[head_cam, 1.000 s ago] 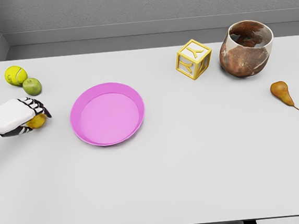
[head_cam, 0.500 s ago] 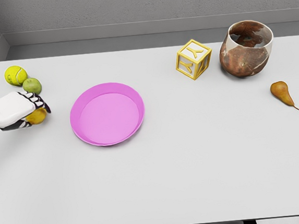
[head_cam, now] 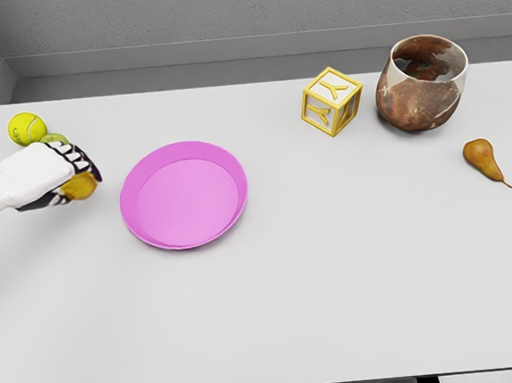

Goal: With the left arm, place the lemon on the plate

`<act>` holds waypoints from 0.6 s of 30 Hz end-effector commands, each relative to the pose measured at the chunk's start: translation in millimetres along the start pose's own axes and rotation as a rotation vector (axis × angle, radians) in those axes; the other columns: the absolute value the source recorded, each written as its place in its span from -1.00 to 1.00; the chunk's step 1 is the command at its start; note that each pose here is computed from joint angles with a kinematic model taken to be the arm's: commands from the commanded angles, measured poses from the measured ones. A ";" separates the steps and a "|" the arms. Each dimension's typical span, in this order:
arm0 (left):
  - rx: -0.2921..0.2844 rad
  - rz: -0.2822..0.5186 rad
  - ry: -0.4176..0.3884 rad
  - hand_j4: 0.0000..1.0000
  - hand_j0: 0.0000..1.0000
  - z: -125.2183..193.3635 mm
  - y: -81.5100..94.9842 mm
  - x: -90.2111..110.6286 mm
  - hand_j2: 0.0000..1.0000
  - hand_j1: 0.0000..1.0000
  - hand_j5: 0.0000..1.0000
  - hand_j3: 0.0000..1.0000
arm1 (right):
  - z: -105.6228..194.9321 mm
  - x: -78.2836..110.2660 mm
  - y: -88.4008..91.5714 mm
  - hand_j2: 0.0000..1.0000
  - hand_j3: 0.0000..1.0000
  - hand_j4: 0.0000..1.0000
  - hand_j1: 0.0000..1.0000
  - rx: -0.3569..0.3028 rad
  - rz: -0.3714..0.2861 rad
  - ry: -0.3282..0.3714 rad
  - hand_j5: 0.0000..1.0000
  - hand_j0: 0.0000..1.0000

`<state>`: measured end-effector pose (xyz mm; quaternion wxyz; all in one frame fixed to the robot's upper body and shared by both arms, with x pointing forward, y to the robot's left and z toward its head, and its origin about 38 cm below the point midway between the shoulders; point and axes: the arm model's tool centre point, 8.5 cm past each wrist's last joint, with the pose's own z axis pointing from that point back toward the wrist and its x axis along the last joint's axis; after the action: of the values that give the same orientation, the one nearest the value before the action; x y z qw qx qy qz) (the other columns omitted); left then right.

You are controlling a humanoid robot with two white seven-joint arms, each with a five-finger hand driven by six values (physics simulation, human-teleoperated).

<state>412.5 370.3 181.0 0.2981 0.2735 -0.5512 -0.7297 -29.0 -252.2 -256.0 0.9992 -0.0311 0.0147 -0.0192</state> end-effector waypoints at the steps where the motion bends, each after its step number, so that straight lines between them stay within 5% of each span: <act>1: 0.021 0.005 -0.018 0.12 0.12 -4.9 3.5 6.3 0.12 0.12 0.12 0.12 | 0.0 0.0 0.1 1.00 1.00 1.00 1.00 0.001 0.000 0.000 1.00 1.00; 11: 0.091 -0.006 -0.079 0.12 0.12 -22.8 21.1 27.2 0.12 0.12 0.12 0.12 | 0.0 0.0 0.1 1.00 1.00 1.00 1.00 0.001 0.000 0.000 1.00 1.00; 16: 0.152 -0.031 -0.164 0.12 0.12 -35.8 39.1 57.5 0.12 0.12 0.12 0.12 | 0.0 0.0 0.1 1.00 1.00 1.00 1.00 0.001 0.000 0.000 1.00 1.00; 17: 0.160 -0.026 -0.170 0.17 0.17 -38.8 39.6 60.4 0.17 0.17 0.17 0.17 | 0.0 0.0 0.1 1.00 1.00 1.00 1.00 0.001 0.000 0.000 1.00 1.00; 18: 0.175 -0.009 -0.180 0.59 0.59 -39.5 41.5 62.7 0.59 0.59 0.59 0.59 | 0.0 0.0 0.0 1.00 1.00 1.00 1.00 -0.001 0.000 0.000 1.00 1.00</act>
<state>407.6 299.7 204.8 0.2253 0.2441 -0.6220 -0.7090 -29.0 -252.2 -256.0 0.9992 -0.0311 0.0147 -0.0192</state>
